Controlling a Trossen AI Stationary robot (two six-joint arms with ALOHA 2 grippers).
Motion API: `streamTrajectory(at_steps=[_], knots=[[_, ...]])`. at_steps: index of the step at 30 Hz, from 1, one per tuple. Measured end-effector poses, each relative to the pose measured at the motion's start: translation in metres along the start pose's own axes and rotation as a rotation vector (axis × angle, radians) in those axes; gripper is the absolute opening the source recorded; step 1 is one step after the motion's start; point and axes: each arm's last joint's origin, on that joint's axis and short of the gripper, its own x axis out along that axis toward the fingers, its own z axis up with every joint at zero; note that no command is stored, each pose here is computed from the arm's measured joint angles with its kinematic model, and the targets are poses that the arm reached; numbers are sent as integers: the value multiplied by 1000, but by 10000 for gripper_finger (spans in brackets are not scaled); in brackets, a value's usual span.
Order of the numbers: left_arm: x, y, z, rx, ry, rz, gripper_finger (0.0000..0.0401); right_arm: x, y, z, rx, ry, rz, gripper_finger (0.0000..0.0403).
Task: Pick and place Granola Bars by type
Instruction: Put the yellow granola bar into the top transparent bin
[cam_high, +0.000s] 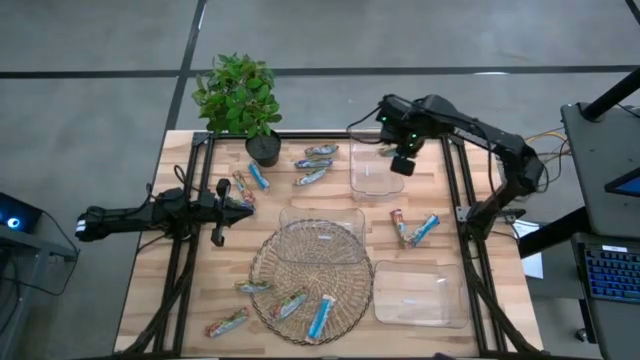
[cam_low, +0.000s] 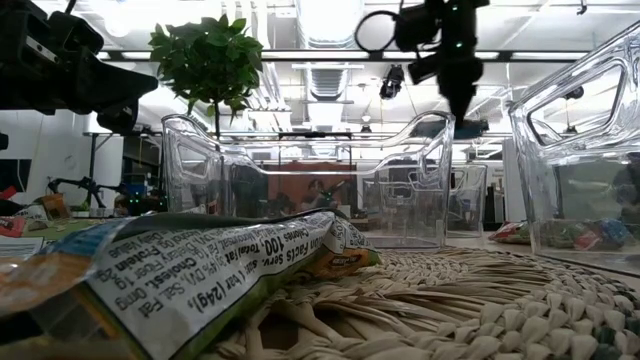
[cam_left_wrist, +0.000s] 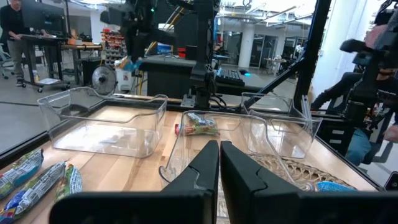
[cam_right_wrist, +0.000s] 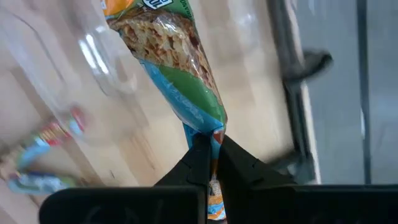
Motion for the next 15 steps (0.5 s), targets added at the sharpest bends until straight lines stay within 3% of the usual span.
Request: streamTrajectory(at_steps=[6, 15], knots=[[0, 0, 0, 0, 0, 0, 0, 17, 16, 23, -26, -30, 28, 8], [0, 0, 0, 0, 0, 0, 0, 46, 26, 33, 12, 22, 43, 8]])
